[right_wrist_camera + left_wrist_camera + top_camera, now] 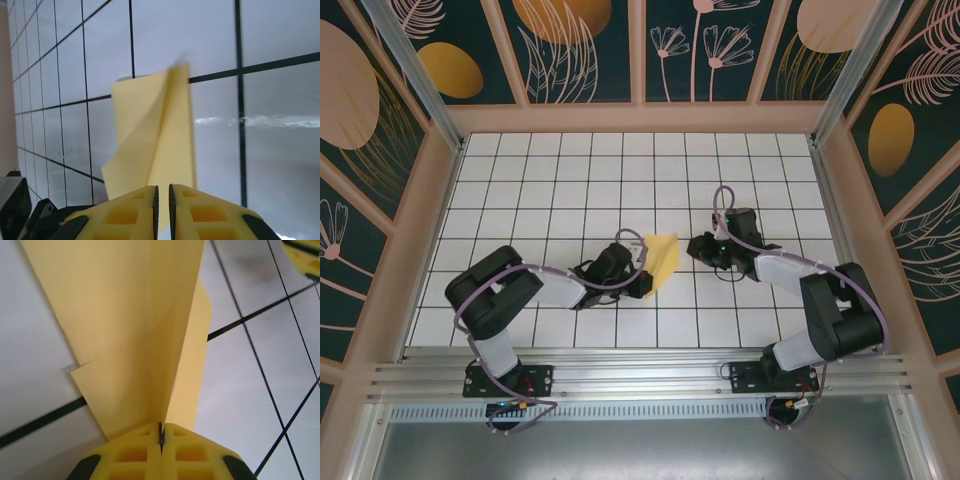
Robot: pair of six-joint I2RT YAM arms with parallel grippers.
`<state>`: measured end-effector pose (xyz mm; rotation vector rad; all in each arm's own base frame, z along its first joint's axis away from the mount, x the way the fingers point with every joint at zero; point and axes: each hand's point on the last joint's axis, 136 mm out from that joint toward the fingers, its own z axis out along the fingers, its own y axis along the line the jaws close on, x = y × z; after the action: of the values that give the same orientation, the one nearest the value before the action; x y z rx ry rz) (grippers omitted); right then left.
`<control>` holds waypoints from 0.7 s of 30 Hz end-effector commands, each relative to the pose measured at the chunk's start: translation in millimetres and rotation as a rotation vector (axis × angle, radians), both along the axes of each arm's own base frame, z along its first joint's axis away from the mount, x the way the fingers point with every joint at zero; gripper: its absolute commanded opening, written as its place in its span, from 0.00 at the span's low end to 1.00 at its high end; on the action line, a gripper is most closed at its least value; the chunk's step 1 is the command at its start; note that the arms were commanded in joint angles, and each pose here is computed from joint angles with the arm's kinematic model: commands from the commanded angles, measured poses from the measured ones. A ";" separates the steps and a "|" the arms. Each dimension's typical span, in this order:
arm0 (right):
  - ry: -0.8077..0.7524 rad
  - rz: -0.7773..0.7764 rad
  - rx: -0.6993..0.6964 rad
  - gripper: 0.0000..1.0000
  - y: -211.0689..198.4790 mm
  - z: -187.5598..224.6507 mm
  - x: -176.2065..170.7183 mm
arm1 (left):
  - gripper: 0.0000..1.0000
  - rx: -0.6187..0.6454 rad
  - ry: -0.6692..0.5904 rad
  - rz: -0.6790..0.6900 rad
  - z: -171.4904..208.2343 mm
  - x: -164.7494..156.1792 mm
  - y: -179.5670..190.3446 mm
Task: Fold a paper plane with a square sheet of paper (pick it up from the middle)
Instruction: Fourth fold the wing at the center of the table.
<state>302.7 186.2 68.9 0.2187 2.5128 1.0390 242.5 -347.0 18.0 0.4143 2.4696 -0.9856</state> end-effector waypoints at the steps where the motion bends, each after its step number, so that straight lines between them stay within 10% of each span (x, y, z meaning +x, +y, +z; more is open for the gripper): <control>1: -0.015 -0.031 -0.023 0.17 -14.4 5.0 -12.4 | 0.00 0.095 -0.020 -0.179 -15.0 -23.5 -13.3; 21: 0.038 0.124 0.073 0.11 12.3 -7.0 -38.9 | 0.00 0.093 -0.046 -0.072 -16.3 -20.8 -3.2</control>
<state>260.0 185.5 56.9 0.1947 2.5573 1.1426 229.1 -362.1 17.4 0.5624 2.4159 -0.9139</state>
